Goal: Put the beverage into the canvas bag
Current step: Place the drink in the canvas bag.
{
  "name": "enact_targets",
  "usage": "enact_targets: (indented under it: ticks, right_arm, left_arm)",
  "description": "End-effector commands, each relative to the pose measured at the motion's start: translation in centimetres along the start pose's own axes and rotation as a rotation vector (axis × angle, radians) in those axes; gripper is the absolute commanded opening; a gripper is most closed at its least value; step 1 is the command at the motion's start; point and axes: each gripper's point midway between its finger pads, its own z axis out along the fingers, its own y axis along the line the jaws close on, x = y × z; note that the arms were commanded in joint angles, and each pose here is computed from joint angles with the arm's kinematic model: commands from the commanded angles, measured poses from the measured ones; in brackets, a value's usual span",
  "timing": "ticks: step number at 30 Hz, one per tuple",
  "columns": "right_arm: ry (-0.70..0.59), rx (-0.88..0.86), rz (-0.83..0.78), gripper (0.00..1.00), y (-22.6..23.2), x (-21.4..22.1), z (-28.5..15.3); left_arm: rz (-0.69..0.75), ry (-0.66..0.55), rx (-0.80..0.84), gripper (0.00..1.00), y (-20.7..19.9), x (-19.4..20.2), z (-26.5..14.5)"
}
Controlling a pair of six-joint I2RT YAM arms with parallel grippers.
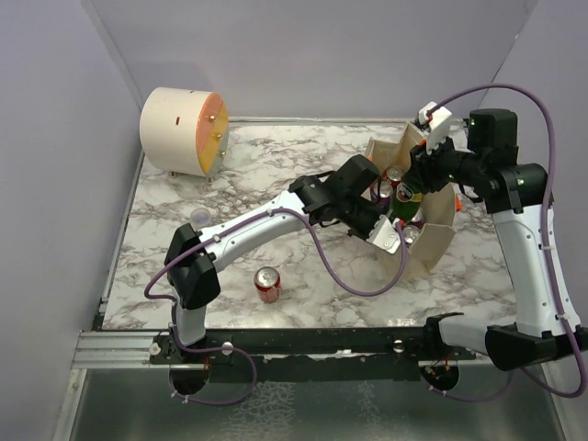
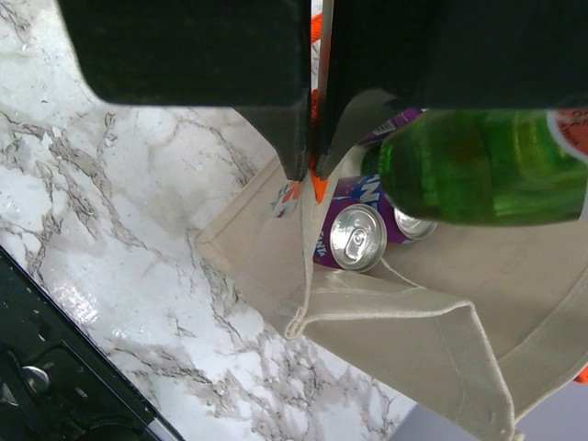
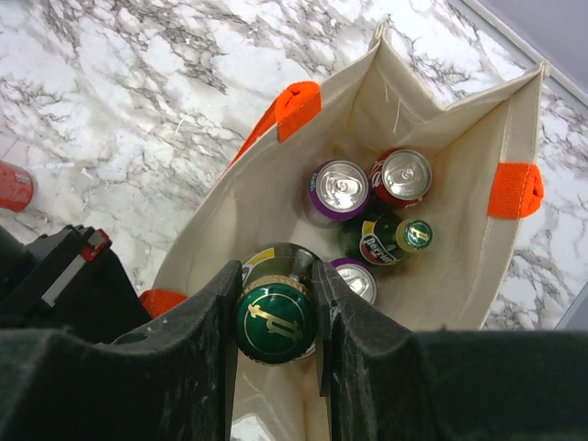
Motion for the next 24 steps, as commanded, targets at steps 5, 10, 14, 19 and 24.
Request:
enact_targets:
  ticks: [5,10,14,19,24]
  right_arm:
    - [-0.170,0.076,-0.145,0.01,-2.0,-4.8,-0.6]
    - [-0.164,0.090,-0.152,0.01,-2.4,-4.7,-0.5]
    - [-0.141,0.059,-0.140,0.01,-1.8,-3.9,-0.2]
    - [-0.124,0.009,-0.111,0.01,-0.7,-3.4,-0.3]
    - [-0.124,-0.013,-0.104,0.01,-0.1,-3.0,-0.5]
  left_arm:
    - [0.041,-0.003,0.106,0.00,-3.2,0.2,-0.1]
    - [0.059,-0.028,0.141,0.00,-3.9,0.0,0.1]
    - [0.050,-0.061,0.173,0.00,-4.5,0.1,1.0]
    - [0.034,-0.076,0.234,0.00,-5.5,0.1,2.5]
    - [0.003,-0.084,0.291,0.00,-6.3,-0.3,3.9]
